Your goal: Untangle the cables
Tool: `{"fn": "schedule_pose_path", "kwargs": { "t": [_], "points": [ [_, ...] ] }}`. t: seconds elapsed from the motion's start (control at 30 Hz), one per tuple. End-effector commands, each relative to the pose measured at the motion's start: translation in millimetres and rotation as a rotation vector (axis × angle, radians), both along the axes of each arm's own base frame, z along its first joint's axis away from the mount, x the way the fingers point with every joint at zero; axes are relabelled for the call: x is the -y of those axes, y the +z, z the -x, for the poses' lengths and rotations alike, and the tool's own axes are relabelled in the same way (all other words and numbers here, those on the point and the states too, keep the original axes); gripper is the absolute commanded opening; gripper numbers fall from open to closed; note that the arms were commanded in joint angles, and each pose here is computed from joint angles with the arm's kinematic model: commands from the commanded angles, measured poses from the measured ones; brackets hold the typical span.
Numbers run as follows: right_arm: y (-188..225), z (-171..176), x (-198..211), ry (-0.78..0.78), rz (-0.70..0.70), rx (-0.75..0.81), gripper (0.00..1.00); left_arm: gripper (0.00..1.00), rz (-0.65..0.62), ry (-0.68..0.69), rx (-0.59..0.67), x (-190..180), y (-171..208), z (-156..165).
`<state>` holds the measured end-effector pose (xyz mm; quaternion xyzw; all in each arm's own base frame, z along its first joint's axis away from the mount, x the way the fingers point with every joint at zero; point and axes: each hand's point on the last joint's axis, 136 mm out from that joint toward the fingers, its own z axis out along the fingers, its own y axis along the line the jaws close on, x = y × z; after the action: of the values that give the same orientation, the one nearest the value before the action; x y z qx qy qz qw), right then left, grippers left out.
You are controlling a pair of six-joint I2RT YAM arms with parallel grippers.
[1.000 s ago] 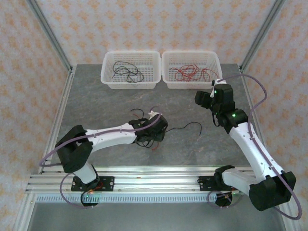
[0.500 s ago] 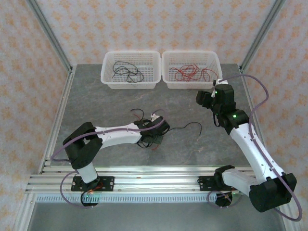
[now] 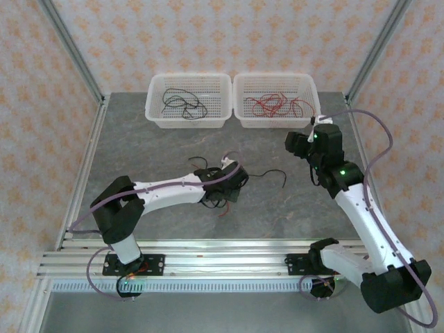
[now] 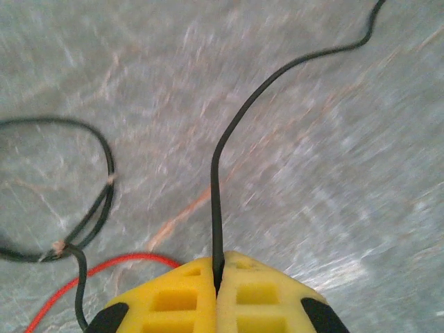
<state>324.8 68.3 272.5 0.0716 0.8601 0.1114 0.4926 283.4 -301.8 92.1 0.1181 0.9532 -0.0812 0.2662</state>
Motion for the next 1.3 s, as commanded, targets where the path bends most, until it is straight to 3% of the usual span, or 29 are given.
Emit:
{"fn": "schedule_pose_path", "kwargs": {
  "t": [0.0,0.37,0.73,0.97,1.27],
  "points": [
    [-13,13,-6,0.034,-0.043,-0.030,0.67,0.00,0.040,-0.001,0.125,3,69,-12],
    [-50,33,-24,0.118,-0.137,-0.096,0.63,0.00,0.009,0.127,0.343,-26,188,-43],
    [-49,38,-27,0.134,-0.157,-0.096,0.62,0.00,0.035,0.301,0.507,-83,282,-102],
    [-44,42,-27,0.133,-0.165,-0.091,0.61,0.00,-0.016,0.407,0.553,-129,300,-162],
    [-35,47,-28,0.135,-0.195,-0.081,0.59,0.00,-0.022,0.449,0.549,-160,272,-245]
  ]
}}
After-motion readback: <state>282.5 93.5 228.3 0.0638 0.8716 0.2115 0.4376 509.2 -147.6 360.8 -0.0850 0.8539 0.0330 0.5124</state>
